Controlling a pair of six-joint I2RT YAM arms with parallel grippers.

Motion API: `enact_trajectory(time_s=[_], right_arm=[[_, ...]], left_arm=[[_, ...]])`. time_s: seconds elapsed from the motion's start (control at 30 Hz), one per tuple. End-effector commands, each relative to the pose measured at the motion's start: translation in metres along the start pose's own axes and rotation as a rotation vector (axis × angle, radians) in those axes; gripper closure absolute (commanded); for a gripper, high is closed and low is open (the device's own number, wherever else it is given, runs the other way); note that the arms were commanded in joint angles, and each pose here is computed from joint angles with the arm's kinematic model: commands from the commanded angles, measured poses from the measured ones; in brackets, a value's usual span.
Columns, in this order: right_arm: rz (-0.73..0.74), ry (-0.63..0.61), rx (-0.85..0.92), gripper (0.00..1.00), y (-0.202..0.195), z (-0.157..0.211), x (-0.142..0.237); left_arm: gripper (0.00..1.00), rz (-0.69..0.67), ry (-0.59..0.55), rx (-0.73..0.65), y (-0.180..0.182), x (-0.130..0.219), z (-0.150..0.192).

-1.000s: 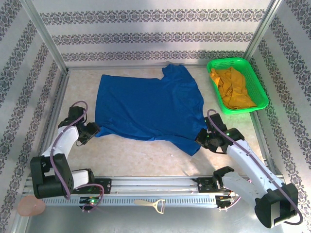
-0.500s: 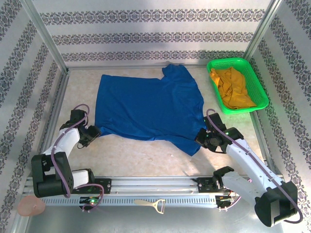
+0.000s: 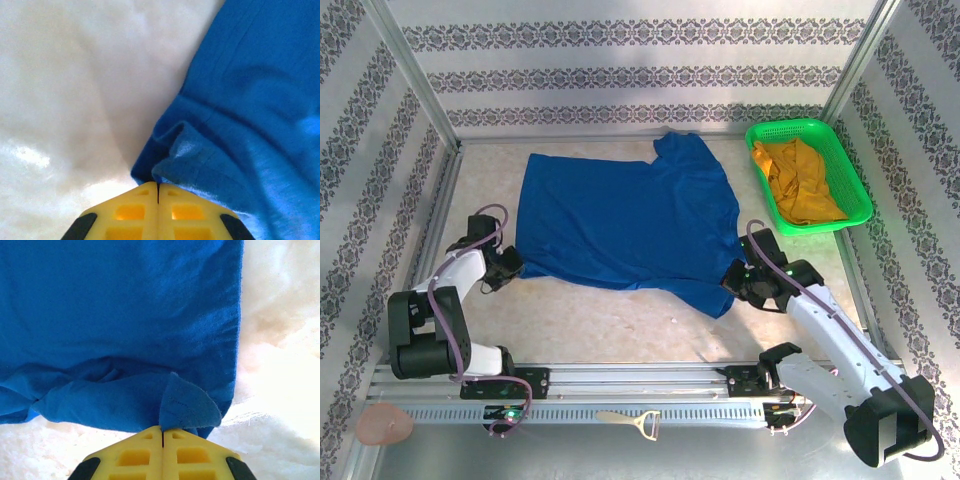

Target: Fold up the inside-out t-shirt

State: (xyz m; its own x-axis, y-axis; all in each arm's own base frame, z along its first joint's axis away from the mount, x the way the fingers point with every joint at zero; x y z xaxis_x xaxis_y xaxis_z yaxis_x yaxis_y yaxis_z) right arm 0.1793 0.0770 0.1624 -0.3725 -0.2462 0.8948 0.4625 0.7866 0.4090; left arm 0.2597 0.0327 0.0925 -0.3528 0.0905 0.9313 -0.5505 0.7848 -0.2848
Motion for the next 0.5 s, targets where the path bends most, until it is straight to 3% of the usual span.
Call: enact_trajectory(time_s=[0.0,0.2,0.4,0.43,0.47], right_arm=[[-0.028,-0.023,0.023,1.0,0.008,-0.002,0.014],[-0.062,-0.07,0.023,1.0,0.016,-0.009,0.033],[-0.112,-0.151,0.005,1.0,0.019,-0.019,0.054],[-0.118,-0.157,-0.001,1.0,0.019,-0.02,0.056],[-0.121,-0.155,-0.003,1.0,0.018,-0.02,0.057]], left_arm=[[1.0,0.008,-0.08,-0.028,-0.006,0.021,-0.016],[1.0,0.067,-0.176,-0.002,-0.016,0.063,-0.019],[1.0,0.116,-0.168,0.041,-0.019,0.068,-0.013],[0.97,0.11,-0.163,0.041,-0.017,0.066,-0.011],[0.79,0.103,-0.159,0.041,-0.016,0.065,-0.01]])
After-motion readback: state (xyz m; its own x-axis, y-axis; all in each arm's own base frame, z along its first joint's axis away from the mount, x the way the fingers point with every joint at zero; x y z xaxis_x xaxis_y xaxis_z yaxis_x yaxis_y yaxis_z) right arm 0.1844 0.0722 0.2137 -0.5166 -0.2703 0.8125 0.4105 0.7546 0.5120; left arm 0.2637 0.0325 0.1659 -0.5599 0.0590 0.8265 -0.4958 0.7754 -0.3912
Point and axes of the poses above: each hand's point on the last joint's axis, 136 mm out from that joint toward the fingers, its own x axis back along the fingers, its own y axis along the line the jaws close on, z = x × y, the point moved 6 cm from there along x, back along the fingers, and after that the axes turned 3 degrees about -x, right-handed, at the moved point
